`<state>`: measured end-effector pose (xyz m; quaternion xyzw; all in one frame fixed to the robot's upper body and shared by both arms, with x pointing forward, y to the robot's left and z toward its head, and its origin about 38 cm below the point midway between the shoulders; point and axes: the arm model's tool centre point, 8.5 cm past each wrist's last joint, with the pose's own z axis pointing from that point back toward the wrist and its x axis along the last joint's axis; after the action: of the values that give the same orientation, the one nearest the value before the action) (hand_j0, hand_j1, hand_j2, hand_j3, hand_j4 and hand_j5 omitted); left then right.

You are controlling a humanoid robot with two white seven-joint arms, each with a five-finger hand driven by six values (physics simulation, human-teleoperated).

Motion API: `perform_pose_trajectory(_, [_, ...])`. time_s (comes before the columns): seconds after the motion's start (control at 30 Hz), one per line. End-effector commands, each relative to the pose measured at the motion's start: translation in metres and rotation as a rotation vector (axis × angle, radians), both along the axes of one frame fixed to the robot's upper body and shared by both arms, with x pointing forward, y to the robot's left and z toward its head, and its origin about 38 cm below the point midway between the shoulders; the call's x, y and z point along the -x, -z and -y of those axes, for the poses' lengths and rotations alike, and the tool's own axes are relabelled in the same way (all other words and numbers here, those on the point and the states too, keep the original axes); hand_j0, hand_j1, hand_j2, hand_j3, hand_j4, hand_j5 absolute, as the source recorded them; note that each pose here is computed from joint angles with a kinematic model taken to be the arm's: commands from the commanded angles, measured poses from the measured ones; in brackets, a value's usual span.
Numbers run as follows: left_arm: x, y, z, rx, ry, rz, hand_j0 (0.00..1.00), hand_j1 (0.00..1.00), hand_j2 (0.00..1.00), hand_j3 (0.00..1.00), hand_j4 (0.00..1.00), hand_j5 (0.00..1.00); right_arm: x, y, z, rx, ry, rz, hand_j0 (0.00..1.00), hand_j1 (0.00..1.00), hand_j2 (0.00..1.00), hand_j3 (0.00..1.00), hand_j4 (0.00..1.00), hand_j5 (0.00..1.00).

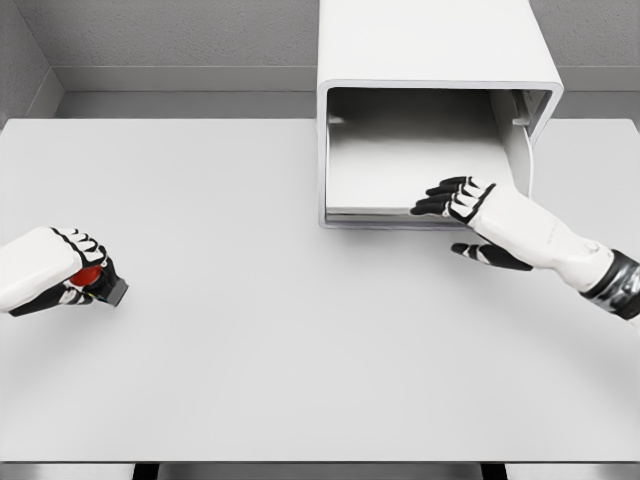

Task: Slide open multi-storey tabletop storage cabinets and put open load switch and slide close multi-storey tabletop storage cabinets

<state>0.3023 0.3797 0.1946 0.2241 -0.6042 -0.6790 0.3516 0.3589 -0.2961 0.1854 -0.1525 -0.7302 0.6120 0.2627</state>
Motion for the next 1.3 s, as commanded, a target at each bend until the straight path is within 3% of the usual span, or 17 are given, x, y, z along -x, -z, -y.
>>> perform_pose_trajectory(0.0, [0.0,0.0,0.0,0.011,-0.002,0.0,0.36,0.36,0.36,0.36,0.36,0.36,0.003,-0.007,0.001,0.006,-0.009,0.009,0.83,0.83,0.83,0.83,0.83,0.83])
perform_pose_trajectory(0.23, [-0.005,-0.007,0.003,0.031,0.0,0.025,0.36,0.36,0.36,0.36,0.36,0.36,-0.006,-0.035,0.017,-0.034,0.037,0.068,0.83,0.83,0.83,0.83,0.83,0.83])
perform_pose_trajectory(0.27, [-0.005,-0.006,0.005,0.046,-0.002,0.028,0.37,0.37,0.37,0.37,0.37,0.37,-0.006,-0.038,0.02,-0.032,0.041,0.07,0.81,0.81,0.81,0.81,0.81,0.81])
perform_pose_trajectory(0.33, [-0.008,-0.007,0.008,0.06,-0.002,0.041,0.37,0.37,0.37,0.37,0.37,0.37,-0.006,-0.043,0.027,-0.025,0.05,0.067,0.63,0.63,0.63,0.63,0.63,0.63])
perform_pose_trajectory(0.4, [-0.009,-0.008,0.009,0.063,-0.001,0.046,0.37,0.37,0.37,0.37,0.37,0.37,-0.008,-0.053,0.034,-0.029,0.067,0.086,0.56,0.56,0.56,0.56,0.56,0.56])
perform_pose_trajectory(0.53, [-0.011,-0.01,0.01,0.061,0.004,0.052,0.37,0.37,0.37,0.37,0.37,0.37,-0.009,-0.063,0.046,-0.009,0.088,0.103,0.51,0.51,0.51,0.51,0.51,0.51])
perform_pose_trajectory(0.7, [-0.016,-0.014,0.015,0.081,0.005,0.08,0.37,0.37,0.37,0.37,0.37,0.37,-0.012,-0.074,0.06,-0.015,0.124,0.121,0.52,0.52,0.52,0.52,0.52,0.52])
perform_pose_trajectory(0.93, [-0.021,-0.011,0.03,0.132,0.015,0.101,0.36,0.36,0.36,0.36,0.36,0.36,-0.024,-0.068,0.096,-0.013,0.24,0.096,0.52,0.52,0.52,0.52,0.52,0.52])
perform_pose_trajectory(1.27, [-0.03,-0.015,0.048,0.174,0.044,0.131,0.36,0.36,0.36,0.36,0.36,0.36,-0.025,-0.059,0.116,0.008,0.297,0.069,0.53,0.53,0.53,0.53,0.53,0.53])
